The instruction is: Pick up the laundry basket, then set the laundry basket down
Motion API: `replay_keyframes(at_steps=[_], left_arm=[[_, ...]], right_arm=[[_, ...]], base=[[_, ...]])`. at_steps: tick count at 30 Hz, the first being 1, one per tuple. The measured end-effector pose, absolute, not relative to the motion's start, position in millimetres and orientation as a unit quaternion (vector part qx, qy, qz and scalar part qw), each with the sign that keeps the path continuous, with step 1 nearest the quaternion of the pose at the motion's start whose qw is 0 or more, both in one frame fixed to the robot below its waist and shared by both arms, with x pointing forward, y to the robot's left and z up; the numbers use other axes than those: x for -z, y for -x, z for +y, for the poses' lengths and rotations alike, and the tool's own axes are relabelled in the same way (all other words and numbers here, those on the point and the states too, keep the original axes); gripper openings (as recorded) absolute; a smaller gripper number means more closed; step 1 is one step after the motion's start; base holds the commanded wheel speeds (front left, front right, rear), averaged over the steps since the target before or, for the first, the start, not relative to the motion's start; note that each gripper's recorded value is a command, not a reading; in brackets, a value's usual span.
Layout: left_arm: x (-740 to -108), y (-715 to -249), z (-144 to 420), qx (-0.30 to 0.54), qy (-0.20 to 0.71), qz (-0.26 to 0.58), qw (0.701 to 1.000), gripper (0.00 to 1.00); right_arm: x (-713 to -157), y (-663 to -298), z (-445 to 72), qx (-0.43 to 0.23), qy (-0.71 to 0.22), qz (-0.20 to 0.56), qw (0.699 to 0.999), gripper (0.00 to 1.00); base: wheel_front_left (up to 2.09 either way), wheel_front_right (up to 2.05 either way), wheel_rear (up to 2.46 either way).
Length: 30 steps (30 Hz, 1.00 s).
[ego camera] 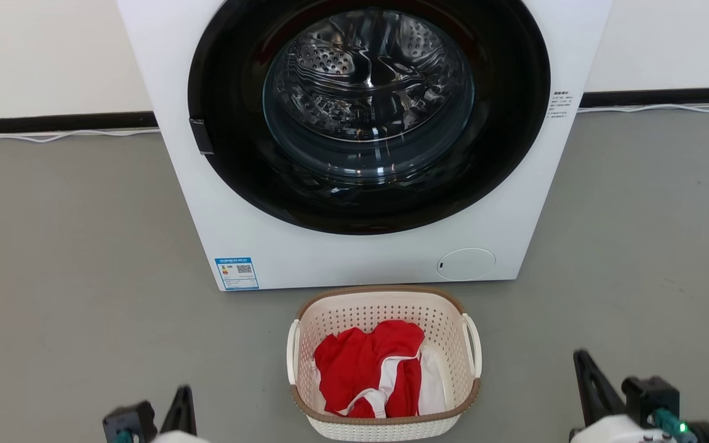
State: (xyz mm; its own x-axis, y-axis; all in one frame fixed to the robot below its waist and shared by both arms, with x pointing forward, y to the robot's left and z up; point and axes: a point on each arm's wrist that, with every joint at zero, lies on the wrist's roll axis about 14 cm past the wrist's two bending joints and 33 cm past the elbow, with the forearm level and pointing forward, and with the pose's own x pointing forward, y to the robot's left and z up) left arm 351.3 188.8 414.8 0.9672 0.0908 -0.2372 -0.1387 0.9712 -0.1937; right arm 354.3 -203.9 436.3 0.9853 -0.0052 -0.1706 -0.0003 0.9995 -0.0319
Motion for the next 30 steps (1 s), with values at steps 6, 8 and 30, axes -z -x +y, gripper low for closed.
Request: replay_keyframes(at_steps=[6,8,30], left_arm=[[-399,-339,188,-0.067,0.128,0.143,0.979,0.0],[-400,-340,189,-0.071,0.141,0.143,0.977,0.0],[-406,-345,192,-0.093,0.262,0.14,0.95,0.0]], right_arm=[[-421,-344,-205,0.012,-0.014,0.113,0.993,0.0],[-422,-344,-206,0.017,-0.027,0.111,0.993,0.0],[-431,-350,-212,0.054,-0.168,0.097,0.98,0.0]], base=[[0.0,0.0,0.0],[0.0,0.0,0.0],[0.0,0.0,0.0]])
